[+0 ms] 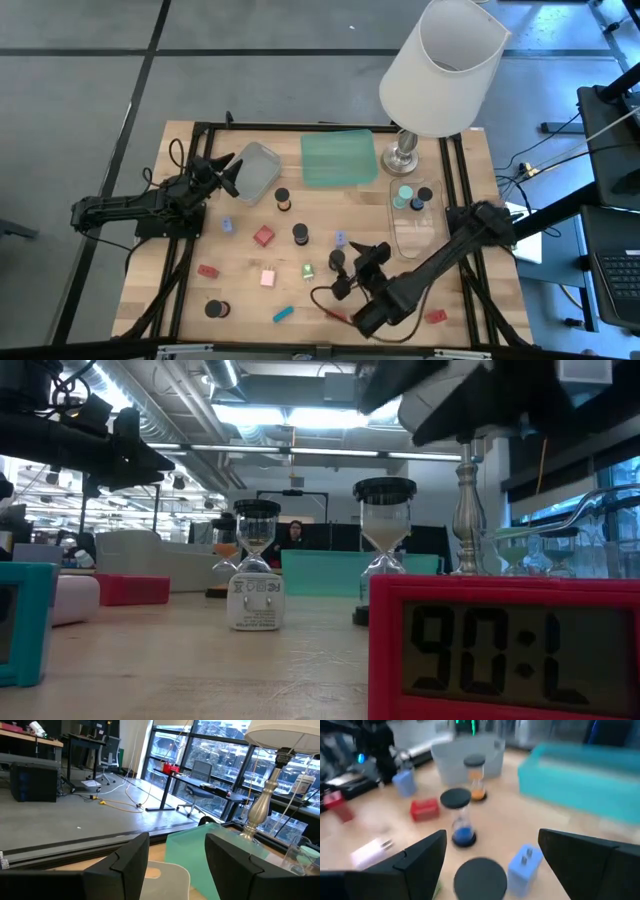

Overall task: Pick & Place Office items
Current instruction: Put the white hourglass into the transparent bin

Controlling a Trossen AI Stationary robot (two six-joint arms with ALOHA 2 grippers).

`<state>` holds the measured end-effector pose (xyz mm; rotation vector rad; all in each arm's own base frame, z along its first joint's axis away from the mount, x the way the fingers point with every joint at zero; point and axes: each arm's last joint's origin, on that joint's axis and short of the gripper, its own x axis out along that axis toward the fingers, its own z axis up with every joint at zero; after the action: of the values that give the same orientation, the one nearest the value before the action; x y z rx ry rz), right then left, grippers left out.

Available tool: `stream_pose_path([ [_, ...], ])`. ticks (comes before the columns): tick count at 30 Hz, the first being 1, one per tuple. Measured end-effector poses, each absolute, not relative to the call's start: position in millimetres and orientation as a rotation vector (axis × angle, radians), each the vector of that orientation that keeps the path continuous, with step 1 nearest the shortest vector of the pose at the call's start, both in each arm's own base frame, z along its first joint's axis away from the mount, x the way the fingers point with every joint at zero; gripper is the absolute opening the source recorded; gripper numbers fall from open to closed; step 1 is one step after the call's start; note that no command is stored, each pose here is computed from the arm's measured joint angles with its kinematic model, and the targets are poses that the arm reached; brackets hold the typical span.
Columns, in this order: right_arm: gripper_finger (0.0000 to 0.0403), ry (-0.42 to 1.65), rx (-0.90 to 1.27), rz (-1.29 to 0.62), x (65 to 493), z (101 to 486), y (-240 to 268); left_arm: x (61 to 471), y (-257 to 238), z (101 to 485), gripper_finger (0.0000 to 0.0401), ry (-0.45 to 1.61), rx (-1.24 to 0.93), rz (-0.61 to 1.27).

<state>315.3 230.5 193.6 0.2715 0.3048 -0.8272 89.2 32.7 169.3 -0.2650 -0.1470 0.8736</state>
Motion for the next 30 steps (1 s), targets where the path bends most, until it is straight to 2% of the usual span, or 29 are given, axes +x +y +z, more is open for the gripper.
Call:
stream_pose_path([
  [4,0.0320,0.502,0.425,-0.747,312,234,216,89,33,169,0.0191,-0.147,-0.265,0.874],
  [8,0.0320,0.649,0.562,-0.699,320,249,195,89,33,169,0.0190,-0.147,-0.265,0.874],
  [15,0.0320,0.860,0.744,-0.652,342,244,164,89,33,169,0.0191,-0.147,-0.265,0.874],
  [30,0.0320,0.986,0.777,-0.597,359,229,150,89,33,169,0.0190,-0.149,-0.265,0.874],
])
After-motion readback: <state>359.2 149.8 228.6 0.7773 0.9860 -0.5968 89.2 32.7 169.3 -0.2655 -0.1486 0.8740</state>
